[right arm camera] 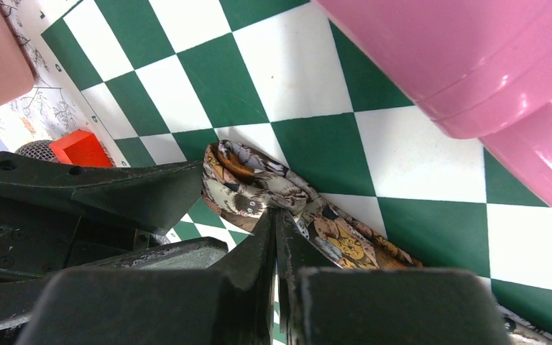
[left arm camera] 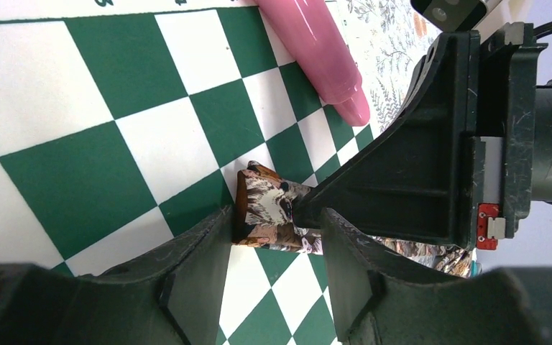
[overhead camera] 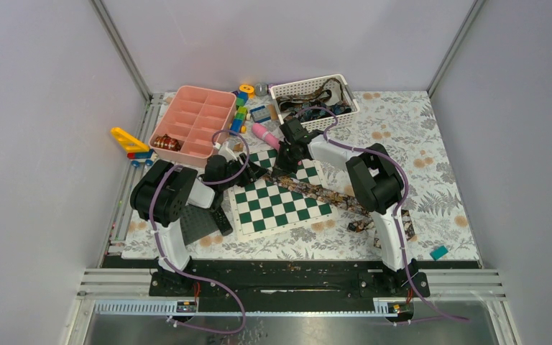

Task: Roll the ties
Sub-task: Roll the tie at the center of the board.

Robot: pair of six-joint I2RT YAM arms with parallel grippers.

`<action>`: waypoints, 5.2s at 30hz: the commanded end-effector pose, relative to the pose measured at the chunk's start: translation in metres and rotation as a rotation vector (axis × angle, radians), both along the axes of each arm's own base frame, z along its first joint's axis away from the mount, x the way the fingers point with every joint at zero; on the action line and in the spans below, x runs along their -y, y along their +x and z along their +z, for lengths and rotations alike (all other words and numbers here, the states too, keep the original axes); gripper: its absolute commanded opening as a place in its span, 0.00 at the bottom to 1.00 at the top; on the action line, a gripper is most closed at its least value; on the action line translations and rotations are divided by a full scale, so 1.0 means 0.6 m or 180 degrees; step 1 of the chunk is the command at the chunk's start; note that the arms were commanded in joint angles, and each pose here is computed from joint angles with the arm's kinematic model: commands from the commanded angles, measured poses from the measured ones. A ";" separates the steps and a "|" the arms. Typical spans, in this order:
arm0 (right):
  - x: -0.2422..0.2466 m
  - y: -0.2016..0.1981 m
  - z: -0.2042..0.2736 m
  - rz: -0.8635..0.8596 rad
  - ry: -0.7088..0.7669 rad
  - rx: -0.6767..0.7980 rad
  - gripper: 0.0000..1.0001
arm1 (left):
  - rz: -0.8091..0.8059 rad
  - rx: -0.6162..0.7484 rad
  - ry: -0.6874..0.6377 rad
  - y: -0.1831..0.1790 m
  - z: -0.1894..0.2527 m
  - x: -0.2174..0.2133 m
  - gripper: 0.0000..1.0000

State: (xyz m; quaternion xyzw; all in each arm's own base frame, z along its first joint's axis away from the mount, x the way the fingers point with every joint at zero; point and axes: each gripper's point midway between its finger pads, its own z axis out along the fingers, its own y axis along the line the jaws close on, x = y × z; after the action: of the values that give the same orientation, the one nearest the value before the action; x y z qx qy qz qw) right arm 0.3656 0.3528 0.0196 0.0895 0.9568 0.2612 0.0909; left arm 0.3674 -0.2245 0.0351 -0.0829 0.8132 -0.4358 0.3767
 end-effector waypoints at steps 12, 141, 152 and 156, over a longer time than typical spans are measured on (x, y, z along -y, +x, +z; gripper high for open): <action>0.042 -0.018 -0.025 -0.0116 -0.0372 -0.0160 0.00 | -0.0257 -0.0089 0.0168 -0.030 -0.021 0.018 0.57; 0.290 -0.143 0.351 -0.0632 0.0250 0.1586 0.25 | -0.0452 0.0749 0.4830 -0.041 0.031 0.047 0.07; 0.295 -0.146 0.346 -0.0647 0.0207 0.1581 0.26 | -0.0628 0.0734 0.4752 -0.053 0.017 0.074 0.09; 0.297 -0.147 0.348 -0.0634 0.0190 0.1595 0.26 | -0.0685 0.0698 0.4672 -0.057 0.010 0.080 0.12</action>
State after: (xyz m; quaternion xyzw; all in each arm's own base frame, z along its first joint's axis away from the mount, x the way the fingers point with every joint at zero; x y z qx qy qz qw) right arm 0.2758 0.1808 0.2197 0.1185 0.8890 0.2965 0.3282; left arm 0.3324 -0.2574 0.0382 0.3174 0.8519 0.2028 0.3639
